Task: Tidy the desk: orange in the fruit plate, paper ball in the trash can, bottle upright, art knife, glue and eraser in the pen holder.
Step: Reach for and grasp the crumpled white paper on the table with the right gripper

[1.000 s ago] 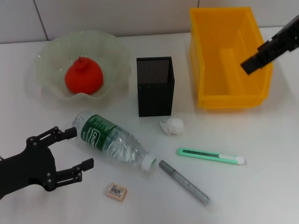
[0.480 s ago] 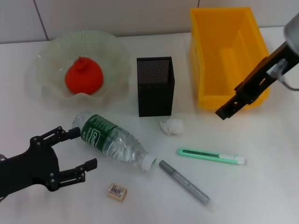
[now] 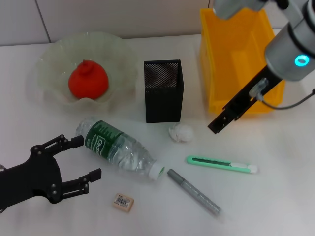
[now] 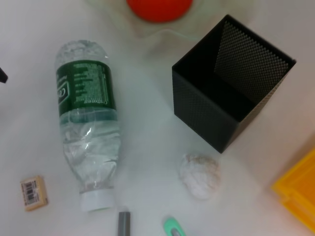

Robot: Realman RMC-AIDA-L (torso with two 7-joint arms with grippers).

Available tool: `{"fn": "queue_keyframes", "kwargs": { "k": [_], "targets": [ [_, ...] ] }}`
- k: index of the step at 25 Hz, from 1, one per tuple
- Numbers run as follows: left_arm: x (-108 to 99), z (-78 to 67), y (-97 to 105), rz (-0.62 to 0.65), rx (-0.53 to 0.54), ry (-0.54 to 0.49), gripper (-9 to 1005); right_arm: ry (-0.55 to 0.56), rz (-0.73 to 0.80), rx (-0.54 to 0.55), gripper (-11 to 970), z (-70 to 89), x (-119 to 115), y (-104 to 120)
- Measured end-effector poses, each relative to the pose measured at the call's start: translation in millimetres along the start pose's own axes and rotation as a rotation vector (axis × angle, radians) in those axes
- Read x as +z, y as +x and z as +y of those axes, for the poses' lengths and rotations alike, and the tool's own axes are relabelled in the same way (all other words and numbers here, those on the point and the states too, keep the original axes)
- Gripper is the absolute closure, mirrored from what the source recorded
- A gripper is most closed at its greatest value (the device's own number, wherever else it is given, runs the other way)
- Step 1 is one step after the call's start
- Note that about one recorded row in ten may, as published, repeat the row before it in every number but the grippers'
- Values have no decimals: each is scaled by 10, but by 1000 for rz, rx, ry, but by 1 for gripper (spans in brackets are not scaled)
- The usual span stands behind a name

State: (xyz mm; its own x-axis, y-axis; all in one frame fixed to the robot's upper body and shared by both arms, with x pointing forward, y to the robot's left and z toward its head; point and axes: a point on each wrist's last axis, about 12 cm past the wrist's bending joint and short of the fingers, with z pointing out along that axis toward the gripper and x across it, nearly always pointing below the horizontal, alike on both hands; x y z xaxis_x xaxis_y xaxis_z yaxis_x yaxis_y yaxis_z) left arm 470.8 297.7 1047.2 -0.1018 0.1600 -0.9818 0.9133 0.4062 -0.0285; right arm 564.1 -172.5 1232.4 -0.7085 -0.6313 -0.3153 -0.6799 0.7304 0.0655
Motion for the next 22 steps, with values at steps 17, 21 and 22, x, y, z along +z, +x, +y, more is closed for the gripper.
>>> {"fn": "queue_keyframes", "kwargs": {
  "k": [17, 21, 22],
  "targets": [
    [7, 8, -20, -3, -1, 11, 141, 36, -53, 42, 239, 38, 554, 120],
    [5, 8, -23, -6, -3, 13, 142, 27, -79, 56, 240, 35, 638, 131],
    [5, 7, -23, -7, -4, 13, 142, 19, -83, 60, 241, 39, 659, 131]
  ]
}}
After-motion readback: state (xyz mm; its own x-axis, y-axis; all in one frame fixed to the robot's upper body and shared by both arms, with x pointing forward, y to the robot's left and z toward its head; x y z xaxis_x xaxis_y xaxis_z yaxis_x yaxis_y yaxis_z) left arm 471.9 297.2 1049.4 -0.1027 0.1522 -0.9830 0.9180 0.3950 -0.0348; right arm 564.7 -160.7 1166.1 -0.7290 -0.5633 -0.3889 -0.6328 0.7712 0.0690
